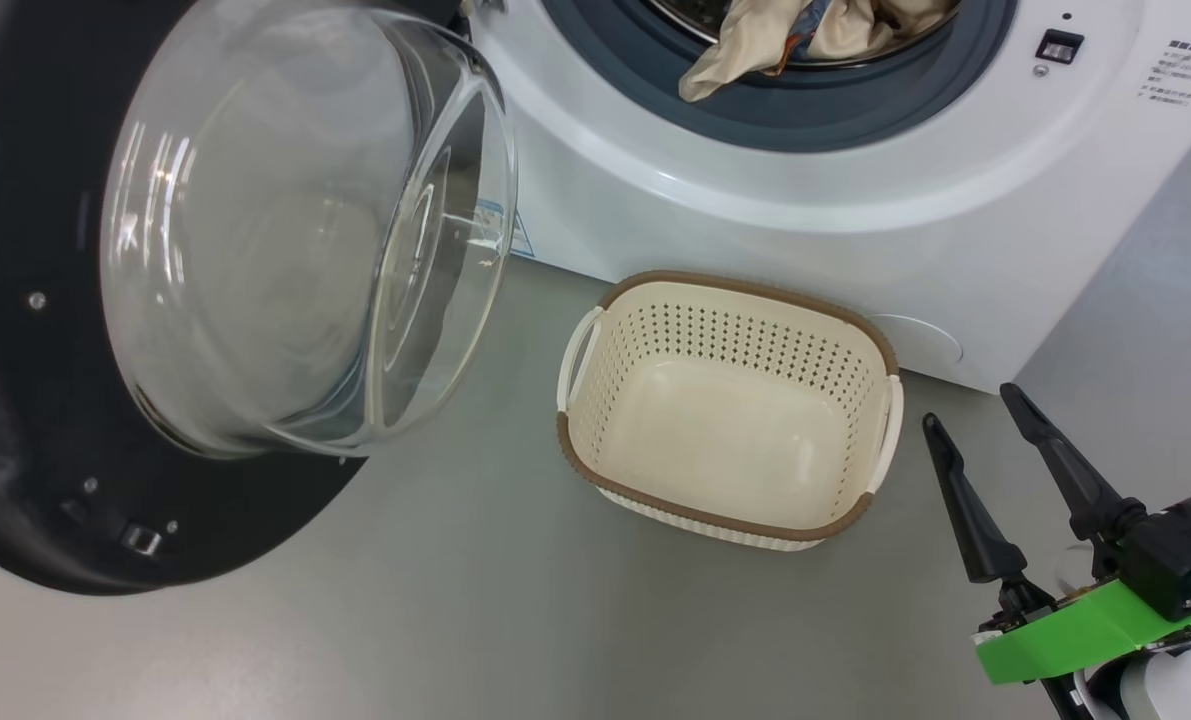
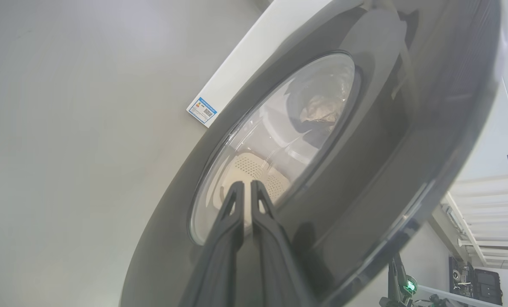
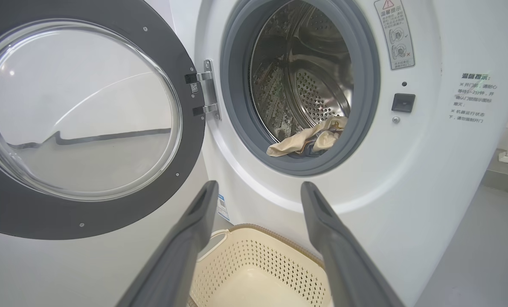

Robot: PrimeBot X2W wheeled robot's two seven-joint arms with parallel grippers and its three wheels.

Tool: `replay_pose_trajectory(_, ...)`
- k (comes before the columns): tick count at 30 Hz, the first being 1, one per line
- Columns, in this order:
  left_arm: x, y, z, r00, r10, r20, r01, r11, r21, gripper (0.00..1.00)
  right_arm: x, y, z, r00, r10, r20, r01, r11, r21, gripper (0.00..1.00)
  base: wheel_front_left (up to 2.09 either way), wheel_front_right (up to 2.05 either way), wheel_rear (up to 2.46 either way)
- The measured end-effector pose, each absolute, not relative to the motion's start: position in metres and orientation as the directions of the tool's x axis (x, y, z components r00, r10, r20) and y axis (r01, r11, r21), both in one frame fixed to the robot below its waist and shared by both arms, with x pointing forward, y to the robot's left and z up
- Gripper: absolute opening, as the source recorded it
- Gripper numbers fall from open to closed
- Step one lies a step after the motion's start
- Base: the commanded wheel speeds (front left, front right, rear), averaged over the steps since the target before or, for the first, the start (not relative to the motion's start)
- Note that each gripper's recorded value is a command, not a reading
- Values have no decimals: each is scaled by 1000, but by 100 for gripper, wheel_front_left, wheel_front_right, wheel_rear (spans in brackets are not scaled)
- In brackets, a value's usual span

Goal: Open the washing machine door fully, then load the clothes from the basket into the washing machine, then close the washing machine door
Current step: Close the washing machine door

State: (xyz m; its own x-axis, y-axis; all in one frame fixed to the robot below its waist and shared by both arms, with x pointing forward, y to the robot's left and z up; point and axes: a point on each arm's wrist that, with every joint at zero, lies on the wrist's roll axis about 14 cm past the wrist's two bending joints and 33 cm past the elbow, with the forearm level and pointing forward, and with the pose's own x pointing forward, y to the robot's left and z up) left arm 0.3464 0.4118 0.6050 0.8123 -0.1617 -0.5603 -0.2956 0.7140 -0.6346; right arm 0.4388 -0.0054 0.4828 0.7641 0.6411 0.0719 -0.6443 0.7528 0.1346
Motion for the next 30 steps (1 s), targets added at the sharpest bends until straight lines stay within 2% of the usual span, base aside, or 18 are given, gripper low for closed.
replay_pose_trajectory(14,360,363,615,772,-328,-545,-121,766,-632,0,433,-26,499,805,586,99,-594,796,120,100,0,0,0)
replay_pose_trajectory(30,379,290,619,671,-523,-525,102,767,-634,0,414,-67,511,871,479,107,-489,866,107,100,0,0,0)
